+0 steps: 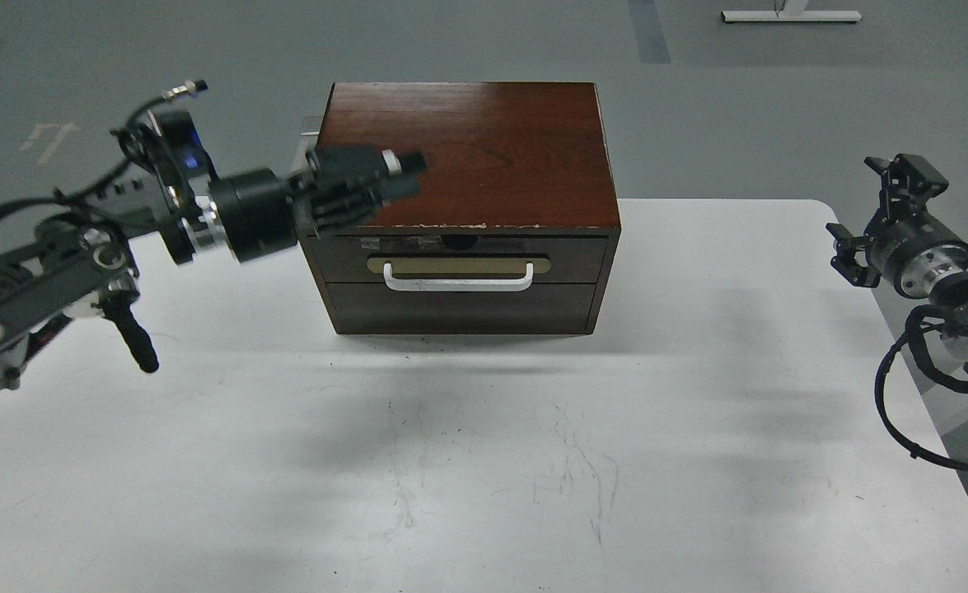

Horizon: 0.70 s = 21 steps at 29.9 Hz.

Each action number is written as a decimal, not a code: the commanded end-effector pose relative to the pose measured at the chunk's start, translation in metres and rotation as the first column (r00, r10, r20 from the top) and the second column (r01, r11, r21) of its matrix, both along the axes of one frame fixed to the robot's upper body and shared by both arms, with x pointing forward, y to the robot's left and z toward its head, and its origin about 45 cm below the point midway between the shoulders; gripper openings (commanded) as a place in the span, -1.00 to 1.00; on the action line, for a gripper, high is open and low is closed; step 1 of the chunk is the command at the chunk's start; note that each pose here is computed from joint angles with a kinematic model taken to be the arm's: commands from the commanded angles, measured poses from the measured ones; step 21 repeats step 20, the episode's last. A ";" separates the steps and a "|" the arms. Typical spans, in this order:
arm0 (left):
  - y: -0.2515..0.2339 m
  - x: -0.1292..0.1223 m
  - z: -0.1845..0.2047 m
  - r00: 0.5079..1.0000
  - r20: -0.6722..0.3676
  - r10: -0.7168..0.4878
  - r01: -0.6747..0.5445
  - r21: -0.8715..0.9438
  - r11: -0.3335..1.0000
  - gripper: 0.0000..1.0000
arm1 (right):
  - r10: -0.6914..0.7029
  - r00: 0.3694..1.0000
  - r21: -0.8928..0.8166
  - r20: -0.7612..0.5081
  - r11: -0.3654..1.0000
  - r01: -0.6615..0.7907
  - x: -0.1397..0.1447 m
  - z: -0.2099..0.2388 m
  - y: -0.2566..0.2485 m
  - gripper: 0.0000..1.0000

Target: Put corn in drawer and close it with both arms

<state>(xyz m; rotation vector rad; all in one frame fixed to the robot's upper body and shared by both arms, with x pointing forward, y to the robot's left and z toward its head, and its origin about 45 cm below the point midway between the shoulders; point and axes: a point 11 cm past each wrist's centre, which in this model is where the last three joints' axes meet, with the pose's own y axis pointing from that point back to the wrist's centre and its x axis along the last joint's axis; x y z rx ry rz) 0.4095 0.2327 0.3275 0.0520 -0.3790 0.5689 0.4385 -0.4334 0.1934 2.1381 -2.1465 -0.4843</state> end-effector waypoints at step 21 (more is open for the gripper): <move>0.200 -0.002 -0.124 0.588 -0.620 0.519 -0.729 -0.128 0.673 0.96 | 0.184 0.959 0.143 0.216 0.966 -0.217 0.027 0.022 0.124 1.00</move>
